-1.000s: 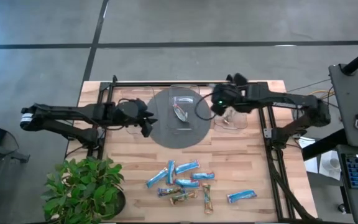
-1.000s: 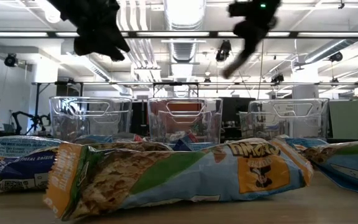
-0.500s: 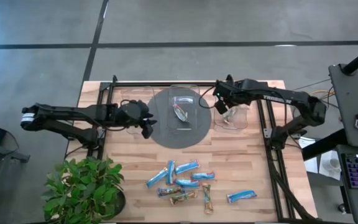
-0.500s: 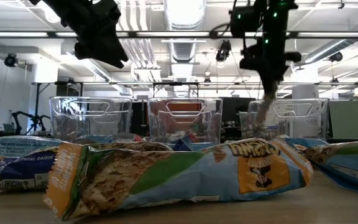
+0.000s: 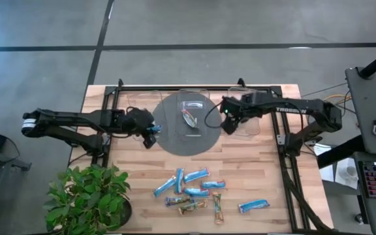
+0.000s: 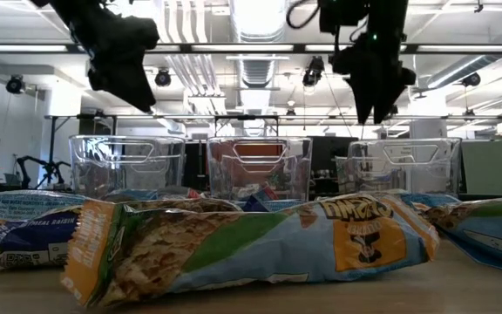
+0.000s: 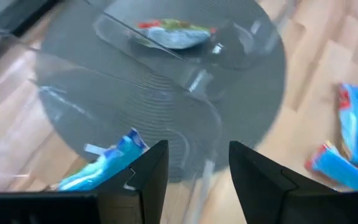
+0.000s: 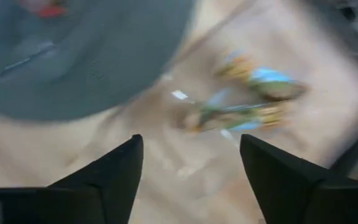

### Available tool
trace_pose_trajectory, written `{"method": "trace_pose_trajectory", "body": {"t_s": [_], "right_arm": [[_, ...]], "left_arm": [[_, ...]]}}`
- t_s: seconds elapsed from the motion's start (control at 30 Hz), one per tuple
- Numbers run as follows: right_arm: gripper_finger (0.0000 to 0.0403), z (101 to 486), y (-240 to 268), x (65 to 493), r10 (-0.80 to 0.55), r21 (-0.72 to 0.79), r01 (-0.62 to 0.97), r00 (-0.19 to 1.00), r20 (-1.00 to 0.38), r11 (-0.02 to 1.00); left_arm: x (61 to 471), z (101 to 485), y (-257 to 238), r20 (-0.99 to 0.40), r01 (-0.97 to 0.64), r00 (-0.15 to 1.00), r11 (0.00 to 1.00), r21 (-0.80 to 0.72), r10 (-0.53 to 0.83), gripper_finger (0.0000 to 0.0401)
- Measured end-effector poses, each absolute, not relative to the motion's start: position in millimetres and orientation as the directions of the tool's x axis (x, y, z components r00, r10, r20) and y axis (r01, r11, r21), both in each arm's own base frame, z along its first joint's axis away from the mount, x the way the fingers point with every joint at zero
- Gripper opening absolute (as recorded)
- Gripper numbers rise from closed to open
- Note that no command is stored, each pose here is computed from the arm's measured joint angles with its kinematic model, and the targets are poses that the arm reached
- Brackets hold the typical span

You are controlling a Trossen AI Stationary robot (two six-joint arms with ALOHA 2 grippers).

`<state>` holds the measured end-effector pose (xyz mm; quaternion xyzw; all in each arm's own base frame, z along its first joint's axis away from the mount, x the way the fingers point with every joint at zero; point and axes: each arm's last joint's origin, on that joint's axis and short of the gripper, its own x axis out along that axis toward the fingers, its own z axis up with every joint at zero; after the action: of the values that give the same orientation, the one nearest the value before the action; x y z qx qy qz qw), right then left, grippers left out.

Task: Pick and place Granola Bars by type
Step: Put the red granola bar into the middle transparent bin

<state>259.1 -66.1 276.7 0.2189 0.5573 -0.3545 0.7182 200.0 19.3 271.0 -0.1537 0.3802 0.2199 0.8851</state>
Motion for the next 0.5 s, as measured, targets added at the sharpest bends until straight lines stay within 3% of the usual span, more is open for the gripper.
{"method": "trace_pose_trajectory", "body": {"t_s": [0.23,0.5], "right_arm": [[0.0263,277,-14,277,-0.138,0.094,0.684,0.277,-0.951,0.723],[0.0252,281,32,281,-0.123,0.177,0.713,0.348,-0.930,0.678]], "left_arm": [[199,260,16,-0.777,-0.374,0.613,0.919,-0.121,0.147,0.0152],[196,252,14,-0.795,-0.324,0.597,0.938,-0.122,0.103,0.0152]]}}
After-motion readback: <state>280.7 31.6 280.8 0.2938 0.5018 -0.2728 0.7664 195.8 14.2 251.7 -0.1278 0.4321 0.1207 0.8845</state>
